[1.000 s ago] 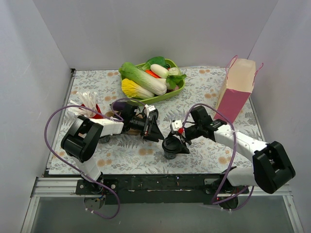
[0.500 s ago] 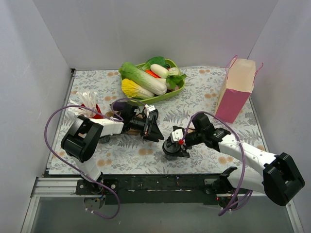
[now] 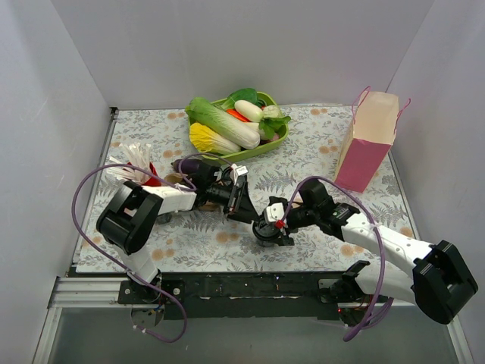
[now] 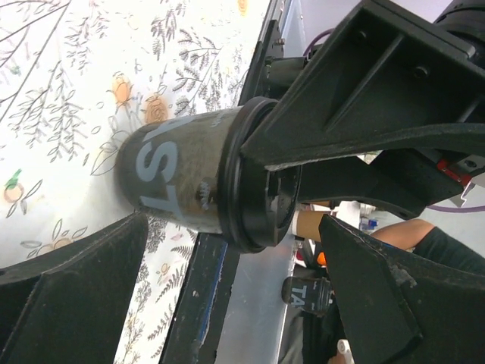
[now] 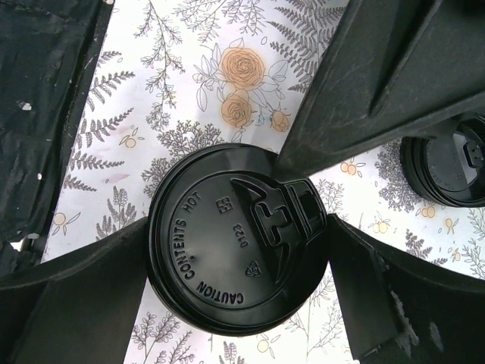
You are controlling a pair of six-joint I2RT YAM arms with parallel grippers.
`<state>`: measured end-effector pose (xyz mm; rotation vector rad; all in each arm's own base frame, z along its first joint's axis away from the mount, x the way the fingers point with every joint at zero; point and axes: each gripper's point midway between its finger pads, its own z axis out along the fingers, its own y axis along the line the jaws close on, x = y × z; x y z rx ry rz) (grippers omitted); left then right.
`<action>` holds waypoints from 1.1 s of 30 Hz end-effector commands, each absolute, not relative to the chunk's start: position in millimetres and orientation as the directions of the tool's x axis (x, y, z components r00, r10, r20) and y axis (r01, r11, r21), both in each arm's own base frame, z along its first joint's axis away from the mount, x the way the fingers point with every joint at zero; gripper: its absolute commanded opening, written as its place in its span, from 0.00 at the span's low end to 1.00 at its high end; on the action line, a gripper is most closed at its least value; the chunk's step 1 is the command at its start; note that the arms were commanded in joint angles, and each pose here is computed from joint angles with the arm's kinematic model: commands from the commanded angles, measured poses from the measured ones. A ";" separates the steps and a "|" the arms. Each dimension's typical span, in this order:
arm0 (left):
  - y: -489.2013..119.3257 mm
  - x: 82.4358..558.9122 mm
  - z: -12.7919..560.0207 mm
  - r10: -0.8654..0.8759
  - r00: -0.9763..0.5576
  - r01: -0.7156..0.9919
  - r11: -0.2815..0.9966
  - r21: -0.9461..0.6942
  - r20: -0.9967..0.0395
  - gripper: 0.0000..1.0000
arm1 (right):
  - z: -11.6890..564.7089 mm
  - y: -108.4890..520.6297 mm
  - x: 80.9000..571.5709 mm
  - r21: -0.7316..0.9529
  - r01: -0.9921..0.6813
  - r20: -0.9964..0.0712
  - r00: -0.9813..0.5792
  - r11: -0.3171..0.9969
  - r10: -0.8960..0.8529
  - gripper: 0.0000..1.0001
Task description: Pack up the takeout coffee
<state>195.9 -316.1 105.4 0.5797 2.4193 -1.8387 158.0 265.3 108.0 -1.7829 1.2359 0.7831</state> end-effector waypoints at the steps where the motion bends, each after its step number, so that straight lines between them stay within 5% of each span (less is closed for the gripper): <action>1: -333.7 201.9 123.1 0.266 -0.902 0.391 0.173 -0.904 -0.339 0.98 | 104.7 268.4 164.1 -0.298 -0.937 -0.829 0.348 -0.181 -0.437 0.98; 19: -351.5 209.1 56.3 0.266 -0.928 0.351 0.389 -0.852 -0.261 0.98 | 89.6 265.7 171.6 -0.304 -0.949 -0.841 0.311 -0.090 -0.442 0.98; 33: -341.4 207.0 24.8 0.276 -0.934 0.337 0.464 -0.819 -0.228 0.98 | 134.9 270.9 177.2 -0.298 -0.954 -0.879 0.281 -0.016 -0.386 0.98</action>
